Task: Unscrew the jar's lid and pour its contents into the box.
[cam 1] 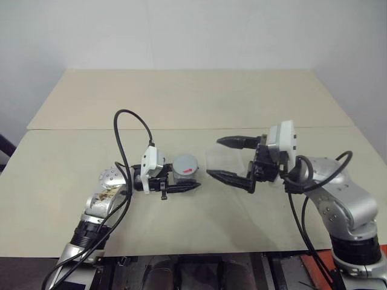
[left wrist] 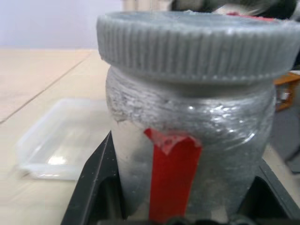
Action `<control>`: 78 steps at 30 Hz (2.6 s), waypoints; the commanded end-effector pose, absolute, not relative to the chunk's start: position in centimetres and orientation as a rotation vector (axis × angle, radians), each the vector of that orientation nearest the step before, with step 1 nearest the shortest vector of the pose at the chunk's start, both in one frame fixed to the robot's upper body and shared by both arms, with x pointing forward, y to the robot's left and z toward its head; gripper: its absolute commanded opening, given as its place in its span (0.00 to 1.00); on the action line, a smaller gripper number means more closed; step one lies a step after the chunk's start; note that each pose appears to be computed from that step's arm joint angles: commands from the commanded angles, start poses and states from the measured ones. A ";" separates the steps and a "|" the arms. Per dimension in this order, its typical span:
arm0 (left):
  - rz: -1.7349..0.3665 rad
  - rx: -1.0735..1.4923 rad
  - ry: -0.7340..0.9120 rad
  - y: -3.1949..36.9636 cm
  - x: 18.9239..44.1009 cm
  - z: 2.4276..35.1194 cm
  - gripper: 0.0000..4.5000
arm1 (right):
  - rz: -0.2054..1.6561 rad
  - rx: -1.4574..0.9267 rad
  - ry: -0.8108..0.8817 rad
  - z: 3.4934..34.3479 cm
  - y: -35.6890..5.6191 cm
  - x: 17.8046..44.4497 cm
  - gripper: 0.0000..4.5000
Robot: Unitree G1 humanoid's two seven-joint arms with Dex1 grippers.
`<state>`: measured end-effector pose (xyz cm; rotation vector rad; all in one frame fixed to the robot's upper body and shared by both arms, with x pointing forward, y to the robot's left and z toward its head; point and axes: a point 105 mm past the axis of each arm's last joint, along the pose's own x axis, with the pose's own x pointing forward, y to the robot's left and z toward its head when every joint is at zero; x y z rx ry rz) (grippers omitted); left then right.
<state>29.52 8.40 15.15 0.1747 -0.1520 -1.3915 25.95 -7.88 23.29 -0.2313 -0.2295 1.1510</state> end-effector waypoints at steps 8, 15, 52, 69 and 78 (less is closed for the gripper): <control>-1.269 0.194 -0.232 8.0 31.6 16.5 0.44 | 0.867 -0.189 -0.311 23.6 -4.2 26.2 0.99; -1.247 0.180 -0.238 8.0 31.8 16.5 0.44 | 0.881 -0.182 -0.296 23.0 -2.6 26.3 0.99; -1.372 0.174 -0.220 8.4 29.8 16.5 0.44 | 1.109 -0.240 -0.183 21.1 -3.8 26.8 0.62; -1.577 0.216 -0.225 7.4 26.0 17.7 0.44 | 1.945 -0.283 -0.033 21.7 -6.4 27.9 0.62; -1.556 0.210 -0.219 7.5 26.2 17.5 0.44 | 1.936 -0.282 -0.149 22.6 -6.9 28.9 0.62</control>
